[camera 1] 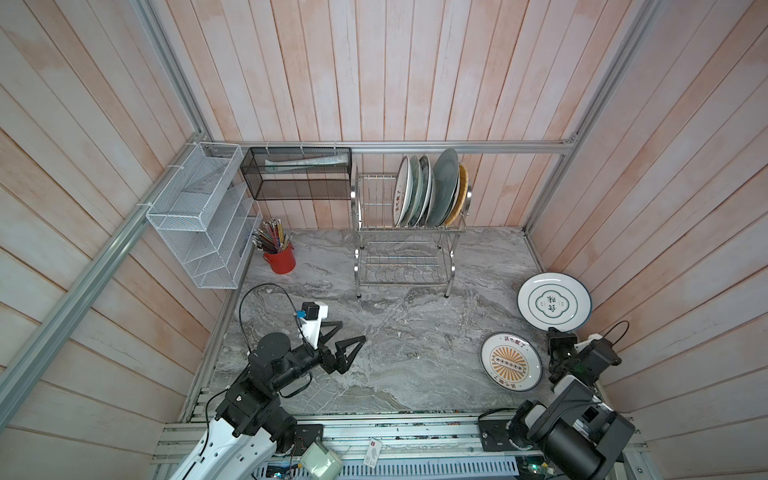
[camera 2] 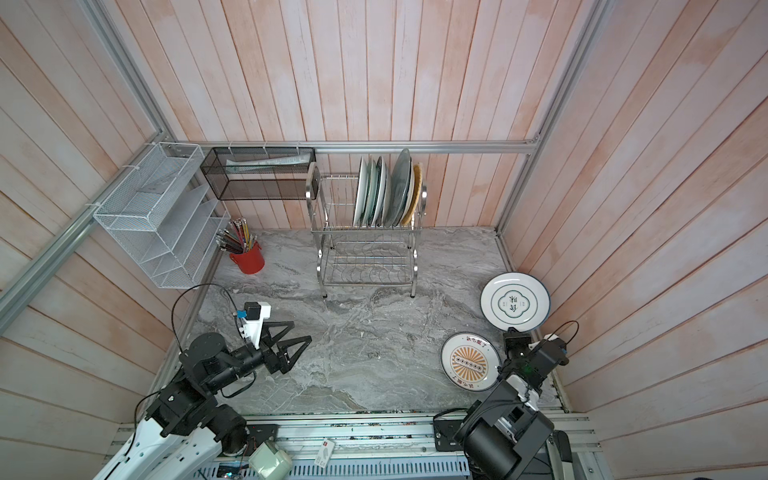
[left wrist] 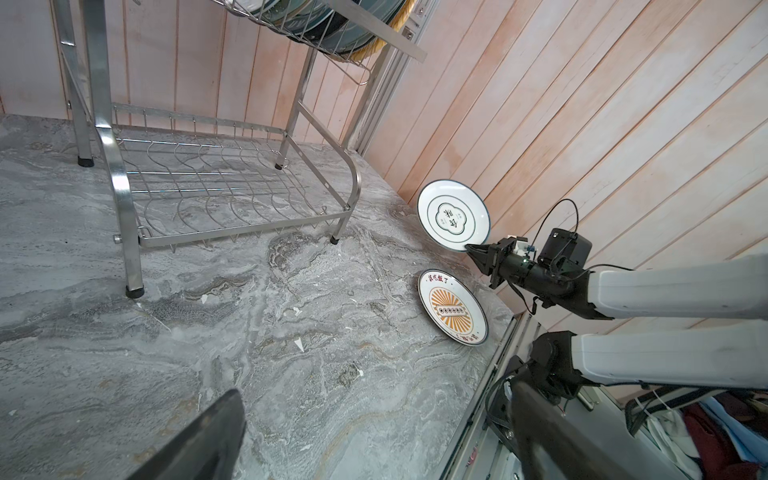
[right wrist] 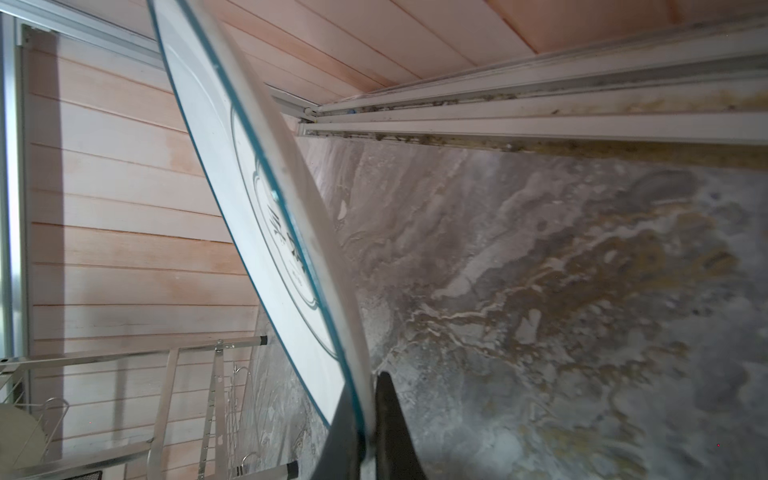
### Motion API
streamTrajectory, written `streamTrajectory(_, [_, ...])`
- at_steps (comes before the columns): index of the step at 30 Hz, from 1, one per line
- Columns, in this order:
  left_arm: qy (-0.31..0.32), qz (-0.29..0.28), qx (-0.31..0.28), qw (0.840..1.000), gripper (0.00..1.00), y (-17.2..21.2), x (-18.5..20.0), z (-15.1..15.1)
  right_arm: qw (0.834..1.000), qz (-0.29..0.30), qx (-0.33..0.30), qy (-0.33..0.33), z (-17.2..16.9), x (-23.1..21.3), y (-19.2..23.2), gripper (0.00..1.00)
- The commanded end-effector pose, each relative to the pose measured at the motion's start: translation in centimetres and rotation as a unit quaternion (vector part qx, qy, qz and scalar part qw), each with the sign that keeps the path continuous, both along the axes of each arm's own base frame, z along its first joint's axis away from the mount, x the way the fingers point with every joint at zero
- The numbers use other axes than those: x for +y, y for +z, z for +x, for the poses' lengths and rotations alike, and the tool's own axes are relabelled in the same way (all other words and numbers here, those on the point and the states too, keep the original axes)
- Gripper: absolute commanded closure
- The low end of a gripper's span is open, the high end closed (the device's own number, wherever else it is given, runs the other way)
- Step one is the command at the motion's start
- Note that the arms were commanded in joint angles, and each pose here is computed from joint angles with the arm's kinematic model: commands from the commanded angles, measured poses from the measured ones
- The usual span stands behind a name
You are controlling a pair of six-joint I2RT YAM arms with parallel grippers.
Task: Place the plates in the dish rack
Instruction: 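Grip the flower-print plate edge with the right gripper and tilt it up, then drag the upright flower-print plate with the right gripper toward the left gripper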
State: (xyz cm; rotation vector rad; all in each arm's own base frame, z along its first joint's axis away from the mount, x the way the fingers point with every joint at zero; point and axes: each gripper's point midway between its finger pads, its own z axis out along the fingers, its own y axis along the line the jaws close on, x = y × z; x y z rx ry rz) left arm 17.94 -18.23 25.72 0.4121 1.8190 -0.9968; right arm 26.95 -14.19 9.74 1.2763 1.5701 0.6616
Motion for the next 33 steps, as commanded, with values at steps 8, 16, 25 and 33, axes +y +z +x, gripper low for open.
streamTrajectory(8, [0.035,-0.004,-0.014,0.999,0.00,0.3,1.0,0.5,0.986,-0.062,-0.032,0.150,2.9,7.3,8.3,1.00])
streamTrajectory(16, [0.052,-0.012,-0.032,0.998,0.00,0.9,1.7,0.5,0.969,-0.064,-0.062,0.229,0.9,13.3,10.5,1.00])
streamTrajectory(25, [0.053,-0.009,-0.033,0.998,0.00,0.8,1.8,0.6,0.946,-0.071,-0.054,0.311,-0.8,17.8,11.4,1.00])
streamTrajectory(33, [0.065,0.001,-0.031,0.997,0.00,0.3,2.0,1.0,0.922,-0.083,-0.043,0.375,-0.8,21.5,10.9,1.00])
